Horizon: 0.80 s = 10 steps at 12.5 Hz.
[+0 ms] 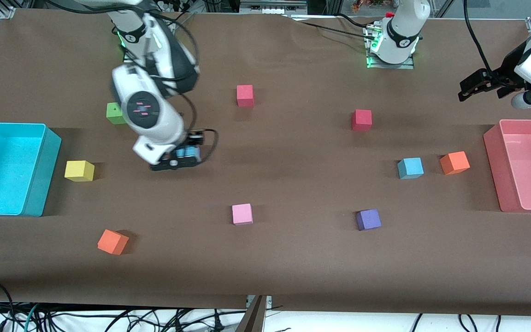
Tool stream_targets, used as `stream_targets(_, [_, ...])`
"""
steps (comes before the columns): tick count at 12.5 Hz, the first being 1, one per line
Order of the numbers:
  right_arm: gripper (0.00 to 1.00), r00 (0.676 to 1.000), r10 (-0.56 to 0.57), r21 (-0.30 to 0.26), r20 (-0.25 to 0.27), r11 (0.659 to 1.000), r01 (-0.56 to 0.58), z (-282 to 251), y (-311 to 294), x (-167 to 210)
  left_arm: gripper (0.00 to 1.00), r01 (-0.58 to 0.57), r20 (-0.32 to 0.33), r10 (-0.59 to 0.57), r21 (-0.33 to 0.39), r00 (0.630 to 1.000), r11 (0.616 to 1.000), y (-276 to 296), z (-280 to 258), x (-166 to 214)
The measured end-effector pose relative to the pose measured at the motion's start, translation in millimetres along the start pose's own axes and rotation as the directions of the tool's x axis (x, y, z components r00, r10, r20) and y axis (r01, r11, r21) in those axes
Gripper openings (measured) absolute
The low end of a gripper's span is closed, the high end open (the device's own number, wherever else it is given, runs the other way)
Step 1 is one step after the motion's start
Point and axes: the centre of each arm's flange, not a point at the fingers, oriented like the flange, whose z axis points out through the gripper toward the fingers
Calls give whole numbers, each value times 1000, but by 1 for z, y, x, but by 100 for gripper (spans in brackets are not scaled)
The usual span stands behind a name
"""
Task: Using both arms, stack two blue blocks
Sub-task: 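Carry the cube to mid-table with the right gripper while the left gripper reaches out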
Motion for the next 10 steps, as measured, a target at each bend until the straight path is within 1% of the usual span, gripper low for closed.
stream_targets(2, [56,999,38,17,-33,999,-37,38,-48,13,100,3,1,-3,0,1000,1000,-2,1,1])
stream_targets(4, [53,997,59,25,-52,998,-58,80,-79,18,100,8,0,-8,-2,1000,1000,-4,4,3])
stream_targets(6, [53,996,59,30,-65,998,-58,110,-91,21,100,10,2,-10,-2,1000,1000,-5,6,4])
stream_targets(8, [53,996,59,33,-69,998,-57,118,-93,23,100,10,4,-10,-2,1000,1000,-5,11,6])
stream_targets(9, [59,996,56,33,-68,998,-53,118,-95,22,100,11,6,-11,-2,1000,1000,-5,16,8])
stream_targets(10, [70,996,52,34,-70,998,-50,118,-98,20,100,12,11,-12,-1,1000,1000,-6,23,9])
